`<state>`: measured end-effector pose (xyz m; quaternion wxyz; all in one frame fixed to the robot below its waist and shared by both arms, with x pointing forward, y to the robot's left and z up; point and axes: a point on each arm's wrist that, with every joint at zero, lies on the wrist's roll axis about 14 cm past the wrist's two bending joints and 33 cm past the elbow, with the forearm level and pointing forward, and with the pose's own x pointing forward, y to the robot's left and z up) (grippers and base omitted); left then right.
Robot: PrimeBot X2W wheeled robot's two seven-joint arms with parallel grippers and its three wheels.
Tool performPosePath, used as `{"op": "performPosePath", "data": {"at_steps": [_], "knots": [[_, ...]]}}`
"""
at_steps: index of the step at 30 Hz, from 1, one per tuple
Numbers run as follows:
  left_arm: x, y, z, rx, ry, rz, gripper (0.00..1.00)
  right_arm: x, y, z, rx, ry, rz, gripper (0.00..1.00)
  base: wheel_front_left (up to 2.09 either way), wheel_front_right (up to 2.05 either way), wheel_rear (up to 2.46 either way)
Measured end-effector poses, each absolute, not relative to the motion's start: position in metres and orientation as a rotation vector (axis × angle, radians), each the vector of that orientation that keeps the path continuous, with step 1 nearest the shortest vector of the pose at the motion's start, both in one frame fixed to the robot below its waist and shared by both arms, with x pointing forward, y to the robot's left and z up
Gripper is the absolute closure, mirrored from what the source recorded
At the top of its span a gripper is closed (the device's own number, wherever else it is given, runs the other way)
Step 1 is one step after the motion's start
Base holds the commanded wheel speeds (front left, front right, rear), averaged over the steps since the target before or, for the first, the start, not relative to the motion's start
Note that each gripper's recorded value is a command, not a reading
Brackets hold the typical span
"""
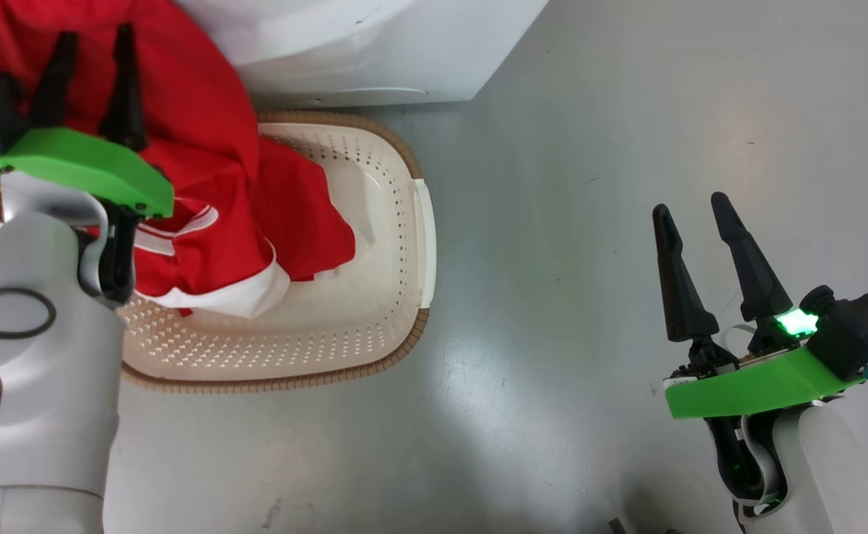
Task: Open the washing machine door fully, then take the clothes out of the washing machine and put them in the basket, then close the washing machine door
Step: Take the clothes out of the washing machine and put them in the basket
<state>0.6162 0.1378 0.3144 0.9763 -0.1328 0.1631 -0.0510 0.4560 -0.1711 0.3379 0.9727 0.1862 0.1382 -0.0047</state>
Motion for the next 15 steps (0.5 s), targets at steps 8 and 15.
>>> {"op": "performPosePath", "data": {"at_steps": [8,15], "knots": [[0.618,0.139,0.319,-0.261,0.317,-0.107,1.00,0.457,-0.170,0.339,0.378,0.276,-0.006,0.00,0.00,0.00,0.00],[0.616,0.138,0.327,-0.260,0.294,-0.115,1.00,0.459,-0.166,0.340,0.383,0.270,0.003,0.00,0.00,0.00,0.00]]}}
